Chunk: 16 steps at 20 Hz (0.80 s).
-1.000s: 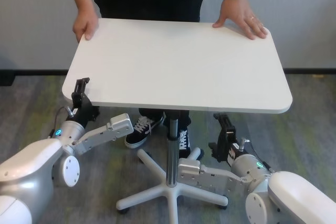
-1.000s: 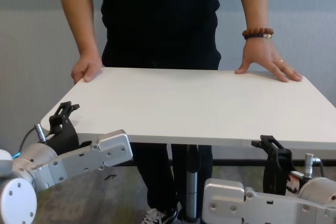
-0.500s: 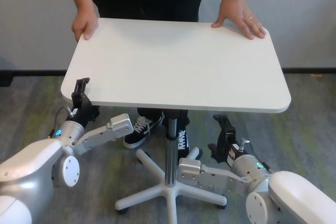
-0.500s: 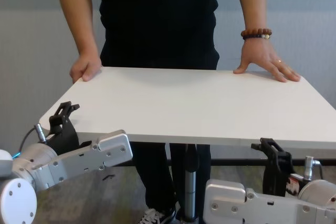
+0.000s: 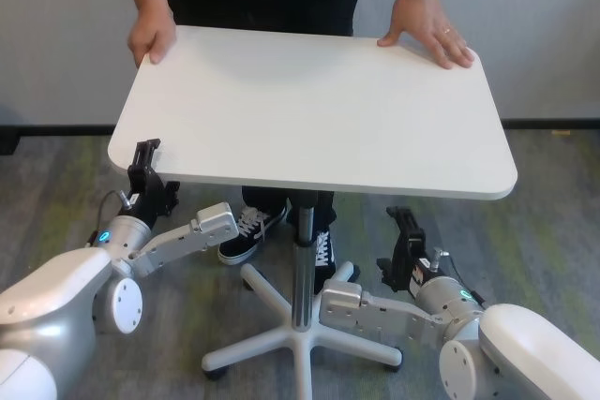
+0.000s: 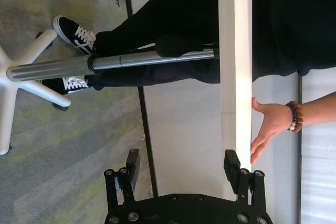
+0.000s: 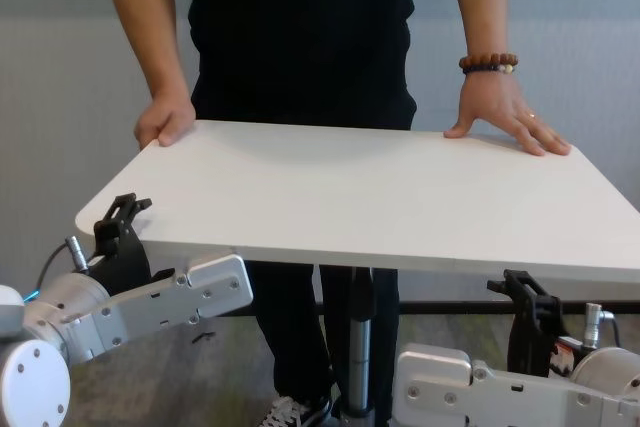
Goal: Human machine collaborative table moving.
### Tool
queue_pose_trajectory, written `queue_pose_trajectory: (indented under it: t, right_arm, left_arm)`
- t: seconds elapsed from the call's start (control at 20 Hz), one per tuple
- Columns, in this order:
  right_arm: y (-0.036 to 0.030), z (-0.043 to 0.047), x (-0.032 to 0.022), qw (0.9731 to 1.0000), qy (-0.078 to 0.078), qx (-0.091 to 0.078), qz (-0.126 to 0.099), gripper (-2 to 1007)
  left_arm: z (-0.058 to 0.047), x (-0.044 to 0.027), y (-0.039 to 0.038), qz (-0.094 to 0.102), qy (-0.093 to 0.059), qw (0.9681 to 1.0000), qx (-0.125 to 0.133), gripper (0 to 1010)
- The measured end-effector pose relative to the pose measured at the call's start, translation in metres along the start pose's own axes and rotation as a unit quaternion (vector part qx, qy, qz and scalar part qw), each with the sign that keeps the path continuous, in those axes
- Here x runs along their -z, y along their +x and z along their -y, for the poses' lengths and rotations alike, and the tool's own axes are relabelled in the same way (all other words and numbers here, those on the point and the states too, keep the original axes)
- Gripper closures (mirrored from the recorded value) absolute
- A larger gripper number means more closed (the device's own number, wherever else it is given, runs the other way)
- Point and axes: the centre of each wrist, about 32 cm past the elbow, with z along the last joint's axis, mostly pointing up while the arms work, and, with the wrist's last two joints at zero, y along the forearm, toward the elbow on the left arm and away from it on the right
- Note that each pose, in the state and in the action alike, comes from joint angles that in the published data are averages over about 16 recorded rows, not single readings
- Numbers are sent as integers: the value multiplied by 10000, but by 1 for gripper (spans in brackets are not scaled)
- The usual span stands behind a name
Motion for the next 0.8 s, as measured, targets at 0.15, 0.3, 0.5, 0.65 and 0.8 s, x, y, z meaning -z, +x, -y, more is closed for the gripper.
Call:
queue_pose_trajectory:
  t: [0.15,0.3,0.5,0.65,0.8]
  right_arm:
    - [1,-1,0,10000,-1,-2,-1,5]
    - [3,-1,-1,10000,5,-1,1,5]
    - [6,1,-3,10000,14,0,4,5]
    - [8,1,-4,10000,19,1,6,5]
    - [9,2,-4,10000,22,1,8,5]
  left_arm:
    - [10,-2,0,12,9,10000,28,10]
    - [23,-6,-2,25,23,10000,74,10]
    - [40,-13,-3,42,36,9999,132,10]
    - [52,-18,-2,56,42,9998,173,10]
    - [61,-22,-2,67,47,9997,211,10]
